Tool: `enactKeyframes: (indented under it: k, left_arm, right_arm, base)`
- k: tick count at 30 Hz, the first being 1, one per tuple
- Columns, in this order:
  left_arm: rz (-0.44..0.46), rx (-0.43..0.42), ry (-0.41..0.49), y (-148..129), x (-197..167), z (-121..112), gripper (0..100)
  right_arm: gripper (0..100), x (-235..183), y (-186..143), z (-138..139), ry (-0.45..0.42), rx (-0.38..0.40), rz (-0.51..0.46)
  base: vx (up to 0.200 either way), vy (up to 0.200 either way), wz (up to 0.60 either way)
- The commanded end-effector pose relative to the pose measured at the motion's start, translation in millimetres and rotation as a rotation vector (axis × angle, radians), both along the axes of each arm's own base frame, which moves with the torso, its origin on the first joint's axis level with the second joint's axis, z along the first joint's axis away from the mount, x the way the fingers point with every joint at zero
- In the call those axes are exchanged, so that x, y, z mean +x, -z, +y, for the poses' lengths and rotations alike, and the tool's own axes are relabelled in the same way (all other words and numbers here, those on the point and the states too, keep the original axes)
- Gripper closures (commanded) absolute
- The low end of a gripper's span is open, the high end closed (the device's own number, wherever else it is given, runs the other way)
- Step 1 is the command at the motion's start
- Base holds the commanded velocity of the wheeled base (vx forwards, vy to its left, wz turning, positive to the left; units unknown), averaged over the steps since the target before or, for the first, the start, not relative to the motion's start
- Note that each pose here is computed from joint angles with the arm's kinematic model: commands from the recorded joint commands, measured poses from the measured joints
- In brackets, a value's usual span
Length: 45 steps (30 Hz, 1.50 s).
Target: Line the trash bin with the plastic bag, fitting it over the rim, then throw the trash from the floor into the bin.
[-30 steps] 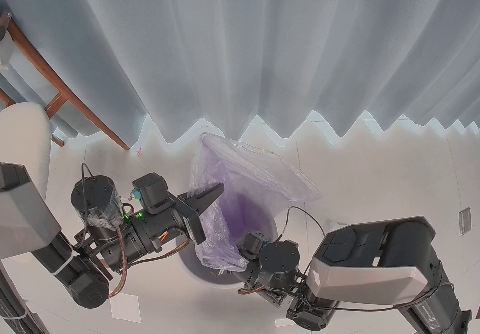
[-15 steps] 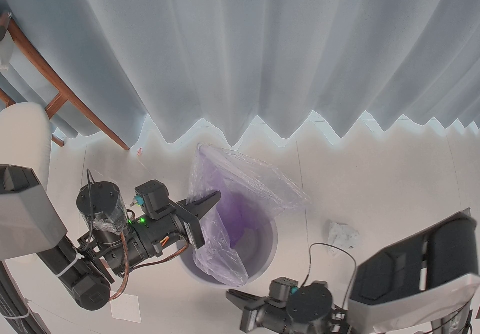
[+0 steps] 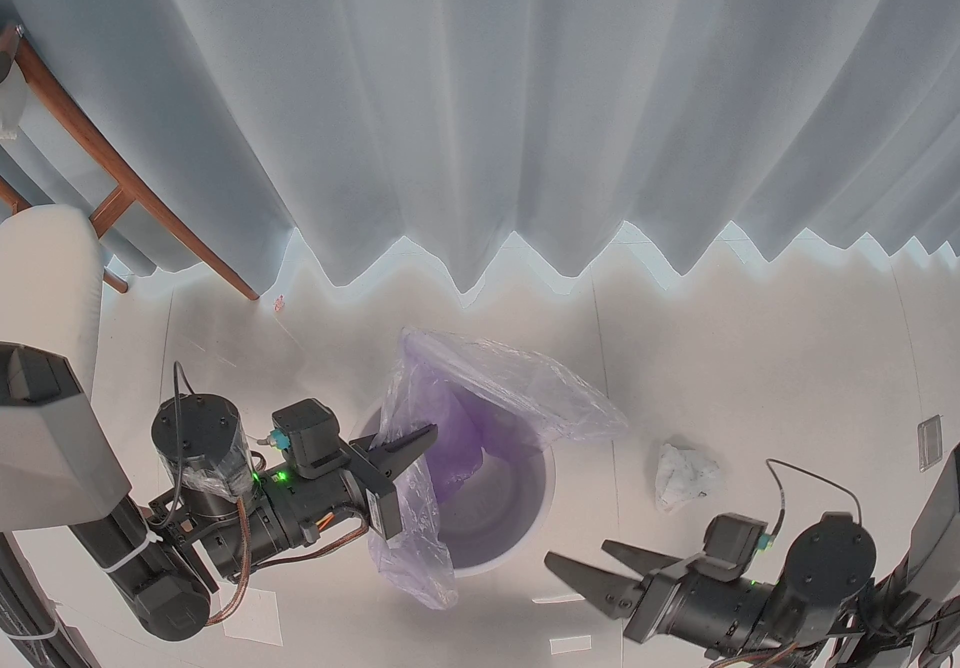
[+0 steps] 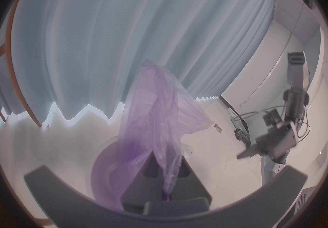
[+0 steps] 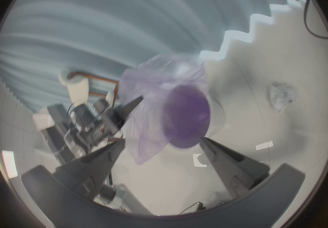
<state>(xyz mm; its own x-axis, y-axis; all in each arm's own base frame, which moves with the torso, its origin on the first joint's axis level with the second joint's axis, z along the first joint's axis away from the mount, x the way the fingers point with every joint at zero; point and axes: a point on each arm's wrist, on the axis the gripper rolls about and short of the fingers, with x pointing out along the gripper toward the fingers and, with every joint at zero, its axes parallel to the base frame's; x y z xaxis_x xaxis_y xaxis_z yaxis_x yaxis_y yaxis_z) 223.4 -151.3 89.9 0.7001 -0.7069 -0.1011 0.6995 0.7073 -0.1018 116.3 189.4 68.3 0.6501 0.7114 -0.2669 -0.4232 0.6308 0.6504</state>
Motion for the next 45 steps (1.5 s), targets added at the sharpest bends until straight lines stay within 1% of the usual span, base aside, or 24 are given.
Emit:
enactKeyframes:
  k: [1,2,3,5,6,9,16,21,28,35,41,45]
  left_arm:
    - [-0.010,0.011,0.012,-2.3,-7.5,1.3,100]
    - [-0.010,0.011,0.012,-2.3,-7.5,1.3,100]
    - [-0.016,0.006,0.011,-4.4,-8.1,1.7,100]
    - [-0.016,0.006,0.011,-4.5,-8.4,2.0,100]
    - [-0.016,0.006,0.016,-4.5,-9.1,1.0,100]
    - [-0.021,0.003,0.015,-6.0,-9.0,1.4,100]
    - [-0.027,0.000,0.014,-7.6,-9.5,1.7,100]
    - [-0.033,-0.005,0.016,-9.6,-10.4,1.8,100]
    - [-0.030,-0.003,0.021,-8.9,-11.2,0.9,100]
    - [-0.026,0.002,0.022,-7.5,-11.3,0.5,100]
    - [-0.029,0.000,0.022,-8.3,-11.5,0.7,100]
    - [-0.030,-0.001,0.022,-8.7,-11.6,0.8,100]
  right_arm:
    - [0,21.3,2.7,-13.8,0.146,0.042,0.045]
    - [0,21.3,2.7,-13.8,0.146,0.042,0.045]
    - [0,30.4,7.9,-11.3,0.189,0.056,0.070]
    - [0,37.2,8.0,-10.5,0.219,0.077,0.075]
    - [0,47.5,6.0,-9.8,0.250,0.103,0.066]
    - [0,60.0,5.9,-5.5,0.273,0.118,0.048]
    - [0,78.9,1.3,2.1,0.298,0.148,0.000]
    - [0,87.6,-2.0,-0.7,0.324,0.160,-0.021]
    - [0,91.8,-5.4,-4.9,0.338,0.148,-0.052]
    - [0,90.8,-19.7,-6.2,0.331,0.187,-0.088]
    - [0,95.4,-17.8,-7.2,0.344,0.179,-0.091]
    - [0,100.8,-19.0,-5.9,0.351,0.190,-0.099]
  base:
    - [0.000,0.000,0.00]
    - [0.000,0.000,0.00]
    - [0.000,0.000,0.00]
    - [0.000,0.000,0.00]
    - [0.000,0.000,0.00]
    - [0.000,0.000,0.00]
    - [0.000,0.000,0.00]
    - [0.000,0.000,0.00]
    - [0.000,0.000,0.00]
    - [0.000,0.000,0.00]
    - [0.000,0.000,0.00]
    - [0.000,0.000,0.00]
